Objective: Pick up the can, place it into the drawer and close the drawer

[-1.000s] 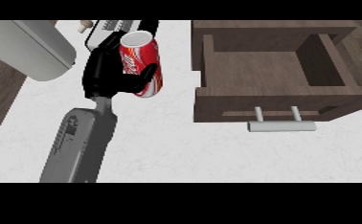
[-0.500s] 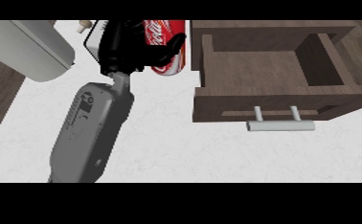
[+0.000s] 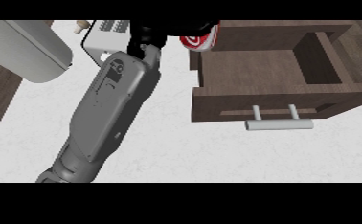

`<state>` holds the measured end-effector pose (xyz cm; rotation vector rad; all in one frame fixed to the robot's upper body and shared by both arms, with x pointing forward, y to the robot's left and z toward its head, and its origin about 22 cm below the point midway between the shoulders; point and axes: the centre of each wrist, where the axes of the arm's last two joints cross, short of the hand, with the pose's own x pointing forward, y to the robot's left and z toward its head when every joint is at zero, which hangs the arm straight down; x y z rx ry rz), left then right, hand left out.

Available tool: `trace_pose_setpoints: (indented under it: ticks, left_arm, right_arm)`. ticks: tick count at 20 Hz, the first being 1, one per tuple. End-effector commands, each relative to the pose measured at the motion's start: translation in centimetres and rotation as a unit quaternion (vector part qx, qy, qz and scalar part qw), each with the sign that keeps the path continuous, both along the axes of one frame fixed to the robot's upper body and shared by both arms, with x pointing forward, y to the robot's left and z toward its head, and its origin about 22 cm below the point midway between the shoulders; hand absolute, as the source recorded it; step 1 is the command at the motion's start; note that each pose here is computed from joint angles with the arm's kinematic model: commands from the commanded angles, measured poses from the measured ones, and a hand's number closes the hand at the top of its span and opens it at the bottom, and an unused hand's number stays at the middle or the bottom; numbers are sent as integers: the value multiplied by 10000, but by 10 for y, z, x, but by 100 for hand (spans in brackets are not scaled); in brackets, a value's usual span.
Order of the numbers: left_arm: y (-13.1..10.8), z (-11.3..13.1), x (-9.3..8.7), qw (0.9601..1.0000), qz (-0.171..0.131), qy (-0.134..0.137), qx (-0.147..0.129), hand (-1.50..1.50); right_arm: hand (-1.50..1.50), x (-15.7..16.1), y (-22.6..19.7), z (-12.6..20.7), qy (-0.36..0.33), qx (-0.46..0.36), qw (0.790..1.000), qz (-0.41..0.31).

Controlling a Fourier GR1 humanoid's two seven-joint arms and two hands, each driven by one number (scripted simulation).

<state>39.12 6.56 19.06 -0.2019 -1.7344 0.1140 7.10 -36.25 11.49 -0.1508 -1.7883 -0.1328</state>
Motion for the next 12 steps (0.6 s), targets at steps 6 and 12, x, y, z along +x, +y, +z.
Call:
trace_pose_setpoints:
  ticks: [6,12]
  left_arm:
    - [-43,16,11,9998,-44,-45,187,150]
    - [-55,31,24,9997,34,21,227,150]
  right_arm:
    - [-150,5,-5,-12,51,14,10000,11]
    - [-150,4,2,5,-112,-24,9999,6]
